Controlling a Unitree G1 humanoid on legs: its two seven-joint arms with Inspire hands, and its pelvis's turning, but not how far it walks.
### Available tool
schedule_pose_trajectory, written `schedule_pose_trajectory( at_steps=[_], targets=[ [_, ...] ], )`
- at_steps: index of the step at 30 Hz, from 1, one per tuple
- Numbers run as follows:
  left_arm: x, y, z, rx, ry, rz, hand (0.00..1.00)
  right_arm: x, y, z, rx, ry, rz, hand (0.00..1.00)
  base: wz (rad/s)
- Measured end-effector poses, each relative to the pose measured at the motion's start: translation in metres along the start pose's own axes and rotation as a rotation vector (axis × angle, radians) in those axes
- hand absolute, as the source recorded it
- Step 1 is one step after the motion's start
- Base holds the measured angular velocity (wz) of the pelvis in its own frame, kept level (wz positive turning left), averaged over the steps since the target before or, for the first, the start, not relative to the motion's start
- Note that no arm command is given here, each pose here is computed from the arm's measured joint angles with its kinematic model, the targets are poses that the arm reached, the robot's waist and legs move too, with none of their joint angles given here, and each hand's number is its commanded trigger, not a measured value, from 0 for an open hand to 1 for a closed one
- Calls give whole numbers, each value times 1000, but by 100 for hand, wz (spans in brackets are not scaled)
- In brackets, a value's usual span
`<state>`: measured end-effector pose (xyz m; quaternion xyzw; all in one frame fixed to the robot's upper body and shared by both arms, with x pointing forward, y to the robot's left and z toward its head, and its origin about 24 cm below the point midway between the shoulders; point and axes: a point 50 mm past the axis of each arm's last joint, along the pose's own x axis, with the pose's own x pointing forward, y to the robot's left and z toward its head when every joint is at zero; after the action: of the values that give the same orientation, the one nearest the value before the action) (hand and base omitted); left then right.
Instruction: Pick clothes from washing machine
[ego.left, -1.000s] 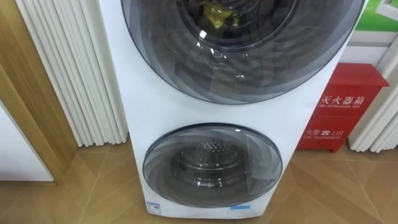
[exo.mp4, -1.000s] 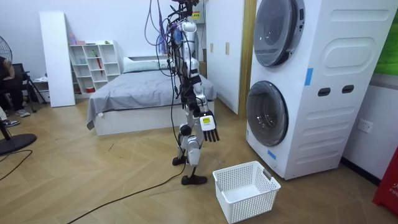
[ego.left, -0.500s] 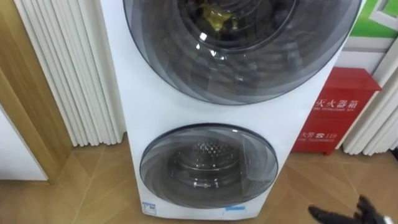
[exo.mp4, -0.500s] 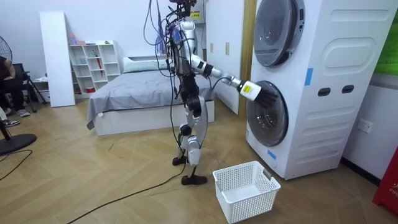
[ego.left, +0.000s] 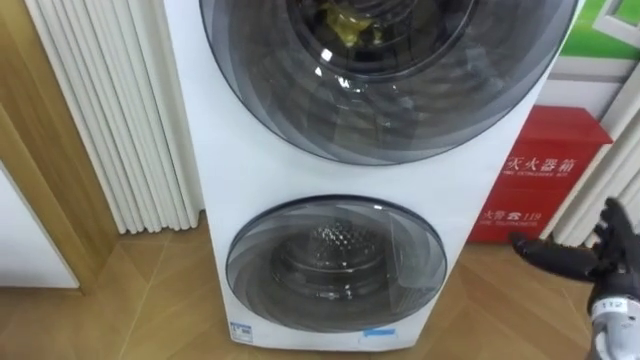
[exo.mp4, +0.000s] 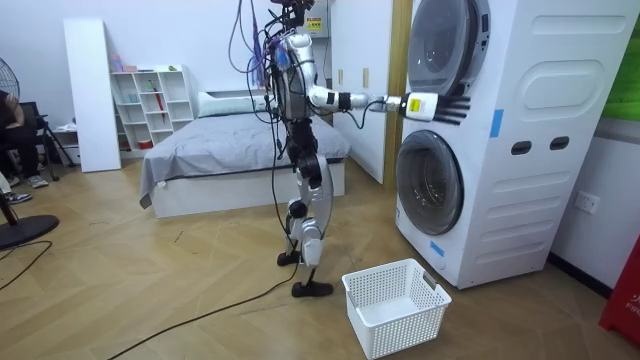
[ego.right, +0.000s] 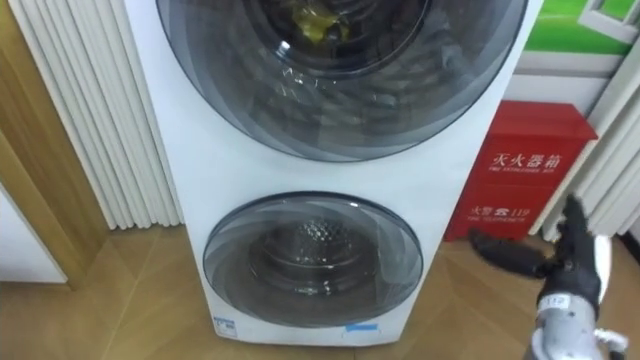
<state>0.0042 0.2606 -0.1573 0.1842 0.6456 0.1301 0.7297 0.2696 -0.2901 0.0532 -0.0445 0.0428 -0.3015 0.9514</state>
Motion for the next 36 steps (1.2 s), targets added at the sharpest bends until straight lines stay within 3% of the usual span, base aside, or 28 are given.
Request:
schedule_pose_trajectory(
  at_steps=[6,22,36],
  targets=[
    [0,2,-5,30,17,6,0,16,4,38,44,-108,-32,0,3],
    [1,7,19,64,-61,-7,0,43,15,37,40,-23,-40,0,5],
    [2,9,15,79,-51,-69,0,48,30,49,59,-37,158,0,6]
  ],
)
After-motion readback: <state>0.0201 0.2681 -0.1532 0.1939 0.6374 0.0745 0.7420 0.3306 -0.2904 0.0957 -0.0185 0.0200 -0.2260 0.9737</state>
